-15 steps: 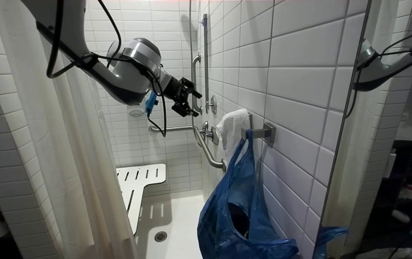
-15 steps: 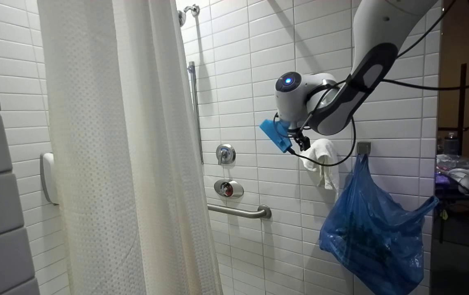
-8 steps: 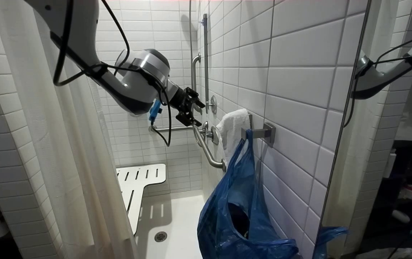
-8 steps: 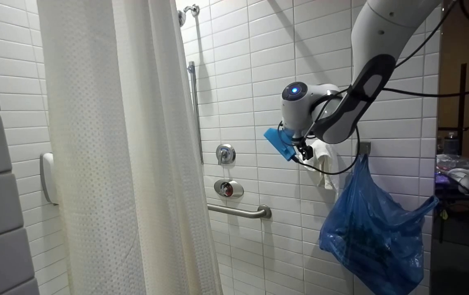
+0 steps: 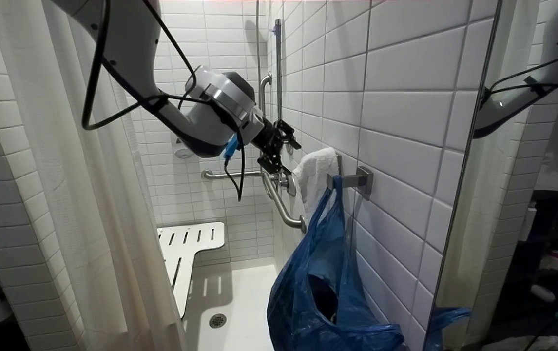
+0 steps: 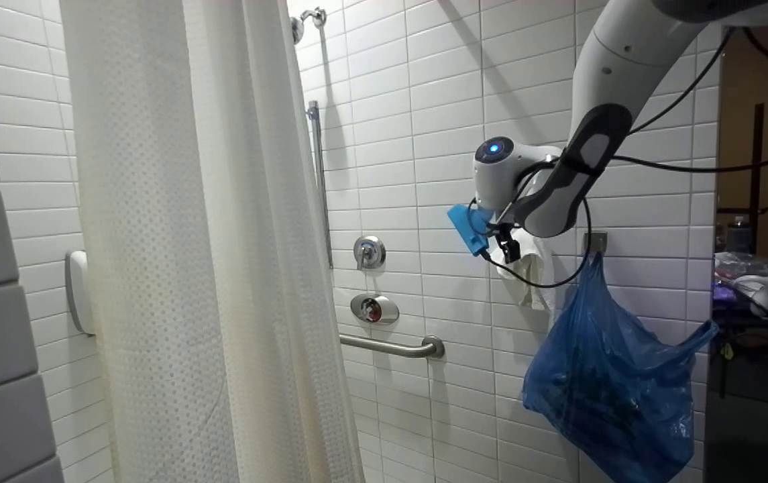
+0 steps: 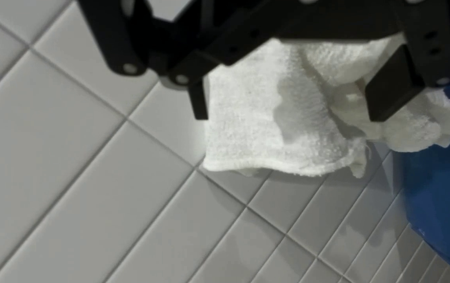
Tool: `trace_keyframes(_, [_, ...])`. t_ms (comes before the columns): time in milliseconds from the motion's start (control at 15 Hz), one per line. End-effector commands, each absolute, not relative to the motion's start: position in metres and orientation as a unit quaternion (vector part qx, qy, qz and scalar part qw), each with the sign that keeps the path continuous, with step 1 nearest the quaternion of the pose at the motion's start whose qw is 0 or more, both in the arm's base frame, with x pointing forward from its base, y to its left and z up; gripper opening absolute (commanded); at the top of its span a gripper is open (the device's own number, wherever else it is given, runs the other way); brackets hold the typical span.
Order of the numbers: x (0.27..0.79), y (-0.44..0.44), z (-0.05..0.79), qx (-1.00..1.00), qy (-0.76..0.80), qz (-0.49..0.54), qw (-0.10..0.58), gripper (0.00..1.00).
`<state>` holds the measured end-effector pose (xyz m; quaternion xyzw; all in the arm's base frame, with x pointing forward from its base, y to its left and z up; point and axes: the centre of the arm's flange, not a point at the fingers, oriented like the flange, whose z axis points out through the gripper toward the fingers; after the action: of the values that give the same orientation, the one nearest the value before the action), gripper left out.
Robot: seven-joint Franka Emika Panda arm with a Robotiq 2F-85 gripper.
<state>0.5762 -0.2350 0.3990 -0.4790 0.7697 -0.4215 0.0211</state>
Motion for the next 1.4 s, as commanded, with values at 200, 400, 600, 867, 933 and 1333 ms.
trace_keyframes(200, [0.569, -0.245, 0.378, -0.417, 0.779, -0.463, 0.070, 1.00])
trace_keyframes(400, [0.572, -0.247, 0.378, -0.428, 0.759, -0.486, 0.070, 1.00])
trace_keyframes(600, [0.572, -0.240, 0.377, -0.448, 0.727, -0.516, 0.071, 1.00])
trace_keyframes(867, [0.577, -0.229, 0.386, -0.459, 0.698, -0.542, 0.085, 1.00])
trace_keyframes(933, [0.580, -0.225, 0.386, -0.460, 0.693, -0.548, 0.091, 1.00])
trace_keyframes(1333, [0.558, -0.198, 0.361, -0.507, 0.645, -0.562, 0.108, 1.00])
